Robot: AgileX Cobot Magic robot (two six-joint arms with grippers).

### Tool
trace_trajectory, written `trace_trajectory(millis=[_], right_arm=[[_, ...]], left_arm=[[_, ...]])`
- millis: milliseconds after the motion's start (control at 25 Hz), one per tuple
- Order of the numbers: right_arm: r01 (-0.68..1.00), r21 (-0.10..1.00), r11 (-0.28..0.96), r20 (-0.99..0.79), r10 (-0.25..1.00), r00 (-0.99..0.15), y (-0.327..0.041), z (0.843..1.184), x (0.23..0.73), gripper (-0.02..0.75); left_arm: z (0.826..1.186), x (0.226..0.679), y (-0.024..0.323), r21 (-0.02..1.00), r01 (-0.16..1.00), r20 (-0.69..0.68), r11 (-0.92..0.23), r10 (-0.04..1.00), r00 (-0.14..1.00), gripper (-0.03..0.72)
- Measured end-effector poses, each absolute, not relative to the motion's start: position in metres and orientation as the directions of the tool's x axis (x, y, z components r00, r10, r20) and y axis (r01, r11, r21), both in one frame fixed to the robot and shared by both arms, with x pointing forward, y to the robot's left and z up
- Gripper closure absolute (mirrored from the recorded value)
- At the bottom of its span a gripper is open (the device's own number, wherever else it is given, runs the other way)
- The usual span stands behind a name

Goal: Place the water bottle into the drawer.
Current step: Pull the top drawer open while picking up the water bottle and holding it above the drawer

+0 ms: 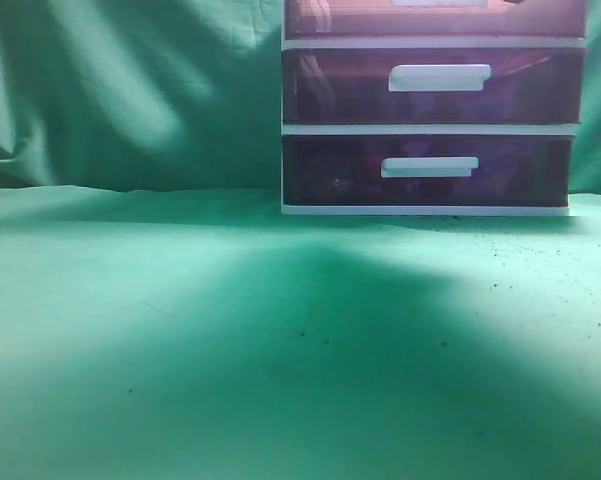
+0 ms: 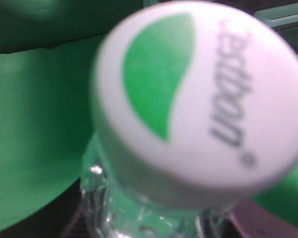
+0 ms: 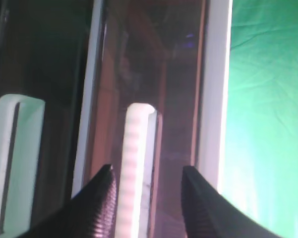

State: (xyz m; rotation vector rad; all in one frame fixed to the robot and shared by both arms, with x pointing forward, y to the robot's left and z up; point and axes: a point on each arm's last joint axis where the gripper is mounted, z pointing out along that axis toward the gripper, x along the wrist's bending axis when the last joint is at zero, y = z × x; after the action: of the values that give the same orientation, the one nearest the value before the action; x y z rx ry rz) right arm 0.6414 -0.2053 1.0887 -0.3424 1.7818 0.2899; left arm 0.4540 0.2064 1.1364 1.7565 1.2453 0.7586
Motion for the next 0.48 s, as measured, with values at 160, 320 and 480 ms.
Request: trace_trajectory(millis=[160, 320, 480], right_arm=[[-0.380, 0.020, 0.925, -0.967, -0.078, -0.241, -0.203, 1.077, 0.652, 0.453], [-0.372, 0.020, 0.928, -0.963, -0.082, -0.255, -0.202, 1.068, 0.664, 0.453], [-0.362, 0.019, 0.932, -0.965, -0.078, -0.252, -0.201, 1.068, 0.672, 0.453]], left_arm=[[1.136, 0.454, 0.206, 0.881, 0.444, 0.010, -0.162, 0.946, 0.325, 0.386], [1.136, 0.454, 0.206, 0.881, 0.444, 0.010, -0.162, 0.946, 0.325, 0.386], [1.135, 0.454, 0.207, 0.877, 0.452, 0.012, -0.165, 0.946, 0.323, 0.386]])
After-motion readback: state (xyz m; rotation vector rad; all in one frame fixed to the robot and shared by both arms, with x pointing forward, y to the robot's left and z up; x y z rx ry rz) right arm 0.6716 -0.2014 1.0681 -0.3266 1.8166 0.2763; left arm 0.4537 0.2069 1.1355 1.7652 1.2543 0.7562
